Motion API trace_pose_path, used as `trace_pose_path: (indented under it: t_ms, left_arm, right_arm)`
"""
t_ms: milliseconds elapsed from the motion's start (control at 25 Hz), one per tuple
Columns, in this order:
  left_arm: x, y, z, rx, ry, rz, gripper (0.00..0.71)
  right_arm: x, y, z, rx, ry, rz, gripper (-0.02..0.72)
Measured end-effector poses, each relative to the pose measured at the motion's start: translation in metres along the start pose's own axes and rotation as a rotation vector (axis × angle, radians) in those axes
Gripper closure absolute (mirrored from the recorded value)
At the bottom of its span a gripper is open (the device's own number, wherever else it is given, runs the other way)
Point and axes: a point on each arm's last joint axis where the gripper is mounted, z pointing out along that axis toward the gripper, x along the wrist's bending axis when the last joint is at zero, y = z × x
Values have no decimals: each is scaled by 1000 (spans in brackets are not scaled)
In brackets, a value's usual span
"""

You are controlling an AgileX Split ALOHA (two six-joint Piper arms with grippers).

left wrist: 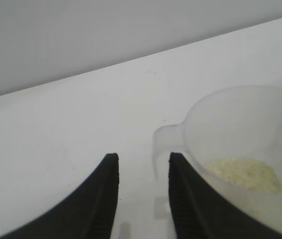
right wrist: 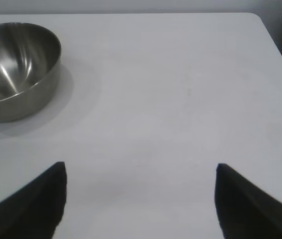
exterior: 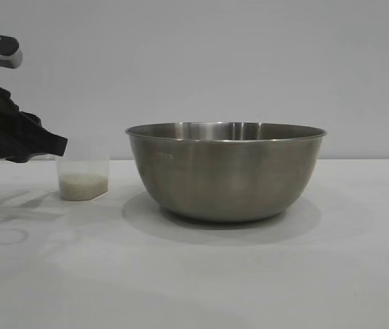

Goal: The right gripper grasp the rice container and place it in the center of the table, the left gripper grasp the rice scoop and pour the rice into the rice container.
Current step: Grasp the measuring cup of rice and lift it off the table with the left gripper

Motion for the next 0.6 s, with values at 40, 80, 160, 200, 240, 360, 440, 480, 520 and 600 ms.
trace_pose_path:
  t_ms: [40,80,160,200,240,360,440,480,520,600]
  left_arm:
    - [0,-1,2,0,0,0,440]
    - [-1,-4,4,6,-3,2,440]
    - [-2,-6,6,8,-4,3,440]
    - [-2,-7,7,10,-6,4,440]
    - [-2,-7,7,9,-6,3,440]
    - [-2,-8,8,13,-7,4,440]
    - [-3,-8,10,7,-8,4,440]
    - [-3,-9,11,9,-6,4,440]
    - [-3,-10,13,8,-6,4,440]
    - [-3,-12,17,8,-8,5,440]
  right_arm:
    - [0,0,0,0,0,0,179]
    - [0,0,0,0,0,0,179]
    - [0,0,0,0,0,0,179]
    - [0,0,0,0,0,0,179]
    - [0,0,0,0,0,0,179]
    - [0,0,0,0,0,0,179]
    - [0,0,0,0,0,0,179]
    - [0,0,0,0,0,0,179]
    - [0,0,0,0,0,0,179]
    - [0,0,0,0,0,0,179]
